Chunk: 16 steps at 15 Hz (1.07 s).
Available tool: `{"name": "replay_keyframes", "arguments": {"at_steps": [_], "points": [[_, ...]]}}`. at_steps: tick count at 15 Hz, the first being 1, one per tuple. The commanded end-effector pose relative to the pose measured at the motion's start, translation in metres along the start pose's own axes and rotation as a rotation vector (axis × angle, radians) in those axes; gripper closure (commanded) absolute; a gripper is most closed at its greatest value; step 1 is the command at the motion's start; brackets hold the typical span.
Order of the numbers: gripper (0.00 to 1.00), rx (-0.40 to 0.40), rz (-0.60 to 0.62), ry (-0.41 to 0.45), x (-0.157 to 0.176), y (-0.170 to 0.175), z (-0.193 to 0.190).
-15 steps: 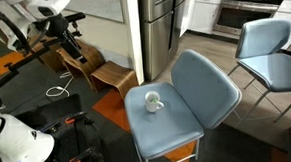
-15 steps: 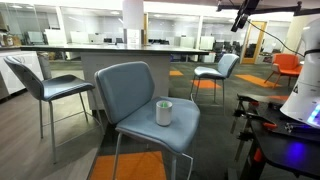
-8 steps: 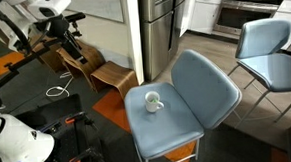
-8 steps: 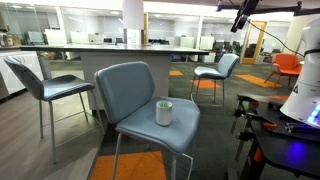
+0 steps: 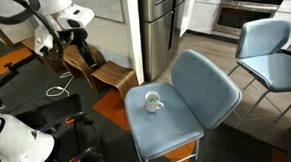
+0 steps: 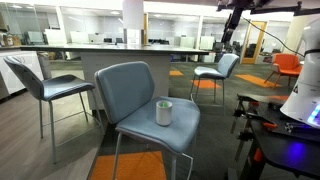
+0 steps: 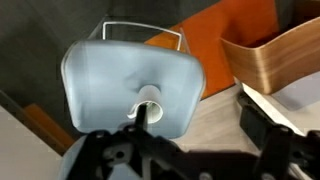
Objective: Take the marker out of the mug and put it on the chair
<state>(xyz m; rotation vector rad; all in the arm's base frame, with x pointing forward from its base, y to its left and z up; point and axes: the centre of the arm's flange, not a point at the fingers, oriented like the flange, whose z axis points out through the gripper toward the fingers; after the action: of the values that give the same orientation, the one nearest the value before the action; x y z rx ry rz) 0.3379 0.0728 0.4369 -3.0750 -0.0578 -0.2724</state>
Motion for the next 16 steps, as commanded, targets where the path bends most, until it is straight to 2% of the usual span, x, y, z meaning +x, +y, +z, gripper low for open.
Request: {"name": "replay_keyframes", "arguments": {"at_steps": [1,5,9,13,16], "points": [[0.0,-0.003,0.051,-0.035,0.053,0.003,0.034],[0.0,-0.113,0.234,-0.036,0.099,0.006,0.079],[0.0,-0.2,0.431,-0.012,0.142,-0.02,0.122],[0.0,-0.237,0.648,-0.022,0.172,-0.048,0.167],[0.0,-0.238,0.813,-0.047,0.189,-0.055,0.209]]}}
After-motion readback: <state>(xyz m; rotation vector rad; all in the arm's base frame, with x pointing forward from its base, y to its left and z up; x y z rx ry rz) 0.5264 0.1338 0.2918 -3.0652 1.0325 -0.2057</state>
